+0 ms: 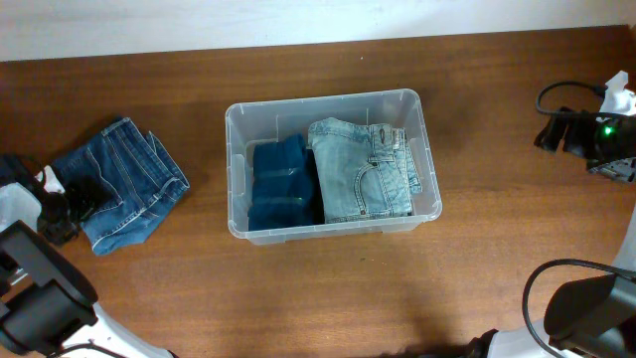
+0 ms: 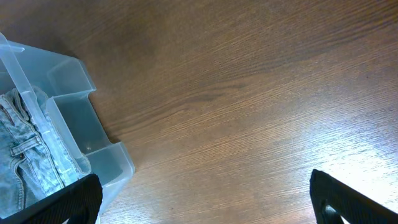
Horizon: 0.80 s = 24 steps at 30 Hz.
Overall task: Pack container
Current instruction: 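Grasp the edge of the dark-blue jeans with the left gripper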
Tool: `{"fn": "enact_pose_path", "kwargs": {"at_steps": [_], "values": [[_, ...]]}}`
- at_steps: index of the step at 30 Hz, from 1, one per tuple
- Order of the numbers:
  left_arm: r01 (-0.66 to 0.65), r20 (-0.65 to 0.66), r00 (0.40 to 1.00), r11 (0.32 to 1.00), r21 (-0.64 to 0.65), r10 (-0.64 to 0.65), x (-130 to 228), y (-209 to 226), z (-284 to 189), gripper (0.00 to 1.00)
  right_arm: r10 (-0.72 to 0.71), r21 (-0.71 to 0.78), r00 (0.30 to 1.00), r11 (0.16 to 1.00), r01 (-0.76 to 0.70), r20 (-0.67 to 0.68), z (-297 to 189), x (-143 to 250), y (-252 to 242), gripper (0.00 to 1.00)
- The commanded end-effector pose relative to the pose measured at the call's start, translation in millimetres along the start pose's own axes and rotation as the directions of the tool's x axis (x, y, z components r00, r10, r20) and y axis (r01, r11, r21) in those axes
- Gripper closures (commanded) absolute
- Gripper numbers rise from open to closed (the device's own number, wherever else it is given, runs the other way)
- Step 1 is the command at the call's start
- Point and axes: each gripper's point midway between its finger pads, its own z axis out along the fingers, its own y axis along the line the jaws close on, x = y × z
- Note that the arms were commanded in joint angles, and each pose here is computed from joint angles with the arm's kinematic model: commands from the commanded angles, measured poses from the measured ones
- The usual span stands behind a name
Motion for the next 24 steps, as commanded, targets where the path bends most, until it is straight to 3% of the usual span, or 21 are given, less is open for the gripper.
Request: {"fn": "enact_pose_path", "kwargs": {"at_steps": [1, 6, 11, 18, 19, 21, 23, 24], "values": [[-0.029, -0.16, 0.987, 1.0, 0.001, 0.029, 51.1, 2.1, 44.4, 0.01, -0.004, 0.003, 1.0, 1.0, 0.004, 0.011, -2.7, -2.4, -1.2, 0.01], [-0.027, -0.161, 0.987, 1.0, 0.007, 0.028, 57.4, 3.0, 50.3, 0.01, -0.004, 0.004, 1.0, 1.0, 0.004, 0.011, -2.7, -2.4, -1.3, 0.01], [-0.018, -0.164, 0.986, 0.998, 0.066, 0.028, 58.3, -7.2, 49.9, 0.11, -0.005, 0.004, 1.0, 1.0, 0.005, 0.011, -2.7, -2.4, -1.3, 0.01], [-0.034, -0.17, 0.984, 0.996, 0.085, 0.048, 59.8, -8.4, 48.9, 0.39, -0.005, 0.004, 1.0, 1.0, 0.005, 0.011, -2.7, -2.4, -1.3, 0.01], [-0.031, -0.171, 0.984, 0.996, 0.085, 0.045, 60.1, -7.4, 48.7, 0.48, -0.004, 0.003, 1.0, 1.0, 0.004, 0.011, -2.7, -2.4, -1.2, 0.01], [-0.02, -0.179, 0.983, 0.996, 0.083, 0.034, 61.7, -4.5, 47.6, 0.87, -0.005, 0.003, 1.0, 1.0, 0.005, 0.011, -2.7, -2.4, -1.2, 0.02], [-0.005, -0.186, 0.982, 0.997, 0.08, 0.02, 62.7, -0.2, 46.1, 1.0, -0.005, 0.003, 1.0, 1.0, 0.005, 0.011, -2.7, -2.4, -1.2, 0.01], [0.001, -0.191, 0.982, 0.997, 0.078, 0.014, 63.7, 1.7, 45.3, 0.99, -0.004, 0.003, 1.0, 1.0, 0.004, 0.011, -2.7, -2.4, -1.2, 0.01]]}}
